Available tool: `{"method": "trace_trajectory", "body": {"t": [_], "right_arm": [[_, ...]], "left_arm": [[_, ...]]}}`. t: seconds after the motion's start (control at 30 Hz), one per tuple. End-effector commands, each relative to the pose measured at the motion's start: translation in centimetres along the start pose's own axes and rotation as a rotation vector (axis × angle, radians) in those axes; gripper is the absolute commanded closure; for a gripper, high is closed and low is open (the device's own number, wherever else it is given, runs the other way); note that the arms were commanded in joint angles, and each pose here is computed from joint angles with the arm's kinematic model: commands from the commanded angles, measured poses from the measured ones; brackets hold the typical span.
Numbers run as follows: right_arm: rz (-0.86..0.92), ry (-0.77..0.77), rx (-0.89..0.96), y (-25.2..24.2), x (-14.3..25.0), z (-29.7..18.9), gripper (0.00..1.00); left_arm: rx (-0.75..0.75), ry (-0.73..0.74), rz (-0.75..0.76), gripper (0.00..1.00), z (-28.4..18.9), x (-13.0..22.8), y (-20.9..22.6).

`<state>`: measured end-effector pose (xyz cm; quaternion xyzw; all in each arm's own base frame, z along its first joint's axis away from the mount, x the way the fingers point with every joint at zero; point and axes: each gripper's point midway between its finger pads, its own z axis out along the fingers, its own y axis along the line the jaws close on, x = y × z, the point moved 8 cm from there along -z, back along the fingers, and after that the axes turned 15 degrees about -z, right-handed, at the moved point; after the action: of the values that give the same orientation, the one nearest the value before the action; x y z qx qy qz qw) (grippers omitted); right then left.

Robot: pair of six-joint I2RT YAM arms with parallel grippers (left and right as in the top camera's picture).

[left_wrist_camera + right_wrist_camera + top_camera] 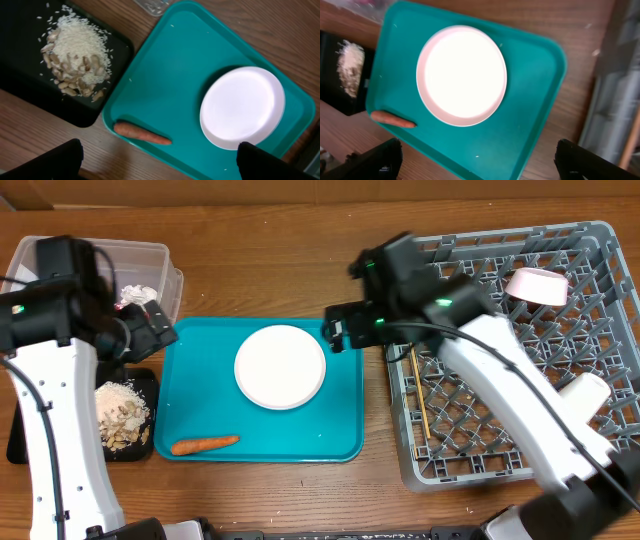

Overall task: Sort waste into correct bins and load items into the dishwasher
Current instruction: 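Grasp the white plate with the right gripper and lift it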

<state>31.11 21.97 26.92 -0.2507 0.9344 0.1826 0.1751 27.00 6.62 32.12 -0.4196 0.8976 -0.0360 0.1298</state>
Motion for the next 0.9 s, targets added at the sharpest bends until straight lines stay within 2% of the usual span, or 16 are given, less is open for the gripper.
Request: {"method": "trace_trajectory", "body": {"t": [0.0,0.3,0.53,0.57,0.6,0.67,0.7,0.73,0.8,0.87], "right_arm": [[0.029,0.1,-0.004,0.4,0.4,4.3,0.0],[0.108,0.273,0.01,0.8,2.1,14.4,0.01],[0.158,0.363,0.078,-0.1,4.0,19.3,0.12],[0.176,0.377,0.096,-0.4,4.3,19.8,0.15],[0.181,0.387,0.102,-0.5,4.5,20.2,0.23],[0.183,0.399,0.105,-0.6,4.8,20.5,0.51],[0.183,0.399,0.106,-0.7,4.8,20.5,0.75],[0.183,0.396,0.106,-0.7,4.7,20.4,0.83],[0.181,0.381,0.122,-0.9,4.2,20.0,0.96],[0.182,0.36,0.157,-1.3,3.4,18.9,0.96]], "left_arm": [[-0.004,-0.014,-0.044,0.0,-0.3,-0.6,0.7],[-0.006,-0.015,-0.051,0.0,-0.3,-0.7,0.9],[-0.006,-0.014,-0.051,0.0,-0.3,-0.7,0.9],[-0.006,-0.014,-0.05,0.0,-0.3,-0.7,0.9],[-0.006,-0.014,-0.048,0.0,-0.3,-0.7,0.9],[-0.007,-0.014,-0.044,0.01,-0.3,-0.7,0.9],[-0.007,-0.014,-0.044,0.0,-0.3,-0.7,0.9],[-0.007,-0.013,-0.044,0.0,-0.3,-0.7,0.9],[-0.008,-0.012,-0.044,0.0,-0.3,-0.7,0.9],[-0.008,-0.012,-0.044,0.0,-0.3,-0.7,0.9]]}}
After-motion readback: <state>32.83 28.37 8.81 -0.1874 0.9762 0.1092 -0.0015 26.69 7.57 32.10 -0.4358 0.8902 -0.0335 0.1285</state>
